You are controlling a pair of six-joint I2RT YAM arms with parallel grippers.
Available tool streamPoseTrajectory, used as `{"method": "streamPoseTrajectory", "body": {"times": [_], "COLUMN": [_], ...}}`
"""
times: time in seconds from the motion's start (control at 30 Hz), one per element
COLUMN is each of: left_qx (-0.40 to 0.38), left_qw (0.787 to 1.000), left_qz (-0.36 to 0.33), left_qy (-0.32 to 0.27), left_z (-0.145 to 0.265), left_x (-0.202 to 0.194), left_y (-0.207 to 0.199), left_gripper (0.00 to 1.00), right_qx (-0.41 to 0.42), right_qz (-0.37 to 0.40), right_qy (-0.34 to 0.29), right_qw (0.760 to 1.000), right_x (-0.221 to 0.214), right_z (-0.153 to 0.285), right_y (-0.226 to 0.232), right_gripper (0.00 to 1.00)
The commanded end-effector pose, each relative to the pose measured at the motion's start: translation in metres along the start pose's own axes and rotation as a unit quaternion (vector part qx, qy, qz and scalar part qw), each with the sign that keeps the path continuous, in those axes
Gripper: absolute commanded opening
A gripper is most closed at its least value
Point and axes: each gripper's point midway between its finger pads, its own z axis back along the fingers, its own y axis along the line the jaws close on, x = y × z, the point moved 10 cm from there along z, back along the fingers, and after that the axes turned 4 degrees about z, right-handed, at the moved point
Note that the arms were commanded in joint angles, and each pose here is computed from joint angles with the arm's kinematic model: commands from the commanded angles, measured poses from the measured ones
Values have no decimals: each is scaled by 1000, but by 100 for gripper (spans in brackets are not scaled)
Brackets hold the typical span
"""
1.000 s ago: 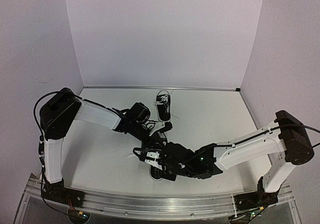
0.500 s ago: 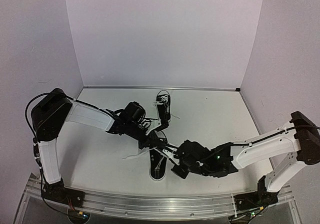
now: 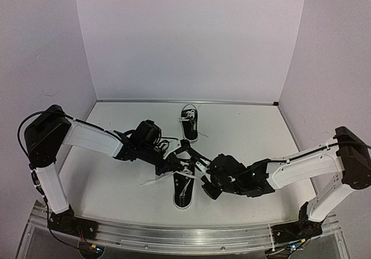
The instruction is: Tie the shoes
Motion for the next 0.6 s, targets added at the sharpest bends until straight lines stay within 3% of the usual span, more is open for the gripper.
{"method": "streamPoseTrajectory", "body": {"times": [0.0, 0.3, 0.57], "left_qx": [29, 48, 30], "left_qw": [997, 991, 986], "left_qz": [-32, -17, -16], "left_qy": [-57, -127, -161], "left_z": [19, 24, -9], "left_x": [20, 21, 29], "left_y": [-7, -10, -20], "left_gripper": [0, 0, 0], "right_qx": [0, 1, 21], "right_qz": [-32, -50, -77], "right_qy": [11, 40, 64], "right_qw": [999, 998, 995], "right_x": [-6, -14, -22], "right_z": [-6, -10, -5], "right_y": [-10, -14, -12], "right_gripper": [0, 0, 0]}}
